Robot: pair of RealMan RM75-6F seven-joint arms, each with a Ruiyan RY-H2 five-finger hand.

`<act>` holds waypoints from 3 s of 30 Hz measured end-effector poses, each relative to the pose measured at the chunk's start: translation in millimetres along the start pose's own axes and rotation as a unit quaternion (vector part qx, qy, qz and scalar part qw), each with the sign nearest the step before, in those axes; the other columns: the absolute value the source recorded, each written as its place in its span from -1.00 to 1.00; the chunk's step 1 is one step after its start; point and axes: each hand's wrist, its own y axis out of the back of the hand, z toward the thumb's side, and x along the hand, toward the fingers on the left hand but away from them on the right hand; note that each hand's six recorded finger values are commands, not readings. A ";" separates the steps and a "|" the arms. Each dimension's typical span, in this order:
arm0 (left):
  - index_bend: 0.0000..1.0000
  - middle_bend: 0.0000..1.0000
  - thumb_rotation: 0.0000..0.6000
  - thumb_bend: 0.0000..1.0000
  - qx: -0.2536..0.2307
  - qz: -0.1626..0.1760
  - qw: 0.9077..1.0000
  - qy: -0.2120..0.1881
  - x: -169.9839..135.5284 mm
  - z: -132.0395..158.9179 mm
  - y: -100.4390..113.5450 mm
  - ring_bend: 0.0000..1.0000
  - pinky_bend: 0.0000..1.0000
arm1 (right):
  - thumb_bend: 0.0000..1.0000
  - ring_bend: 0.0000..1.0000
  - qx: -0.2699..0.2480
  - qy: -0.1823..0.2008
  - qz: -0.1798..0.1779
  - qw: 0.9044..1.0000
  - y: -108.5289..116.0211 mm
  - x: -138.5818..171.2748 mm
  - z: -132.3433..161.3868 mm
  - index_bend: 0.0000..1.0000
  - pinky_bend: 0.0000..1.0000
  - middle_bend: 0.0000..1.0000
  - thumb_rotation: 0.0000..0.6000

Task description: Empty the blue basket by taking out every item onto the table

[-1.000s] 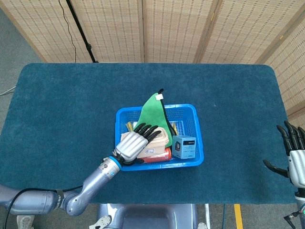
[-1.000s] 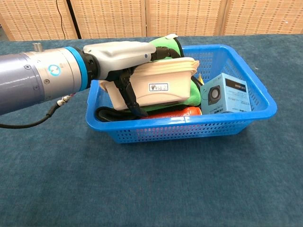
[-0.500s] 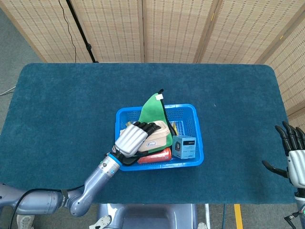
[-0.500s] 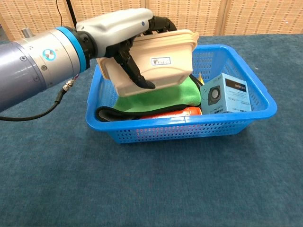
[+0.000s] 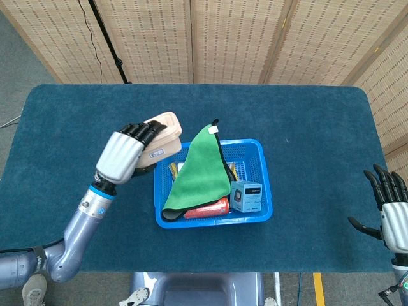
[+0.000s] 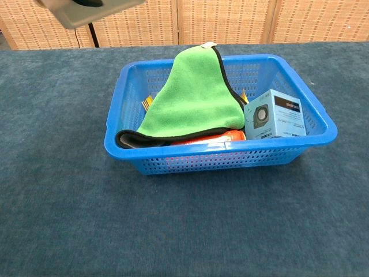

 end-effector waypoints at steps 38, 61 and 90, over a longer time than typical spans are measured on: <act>-1.00 -1.00 1.00 -0.90 -0.034 -0.124 0.991 0.046 -34.0 -96.9 -55.8 -1.00 -1.00 | -1.00 -1.00 0.012 0.005 0.039 0.999 -20.8 -2.6 4.3 -1.00 -1.00 -1.00 1.00; -1.00 -1.00 1.00 -0.90 0.151 -0.200 0.960 -0.124 21.0 43.5 -125.9 -1.00 -1.00 | -1.00 -1.00 0.020 -0.048 0.029 0.998 -15.9 -16.2 -23.3 -1.00 -1.00 -1.00 1.00; 0.32 0.11 1.00 0.25 0.197 -0.219 0.940 -0.171 51.8 102.8 -187.8 0.09 0.05 | -1.00 -1.00 0.022 -0.070 0.028 0.997 -12.7 -19.0 -31.2 -1.00 -1.00 -1.00 1.00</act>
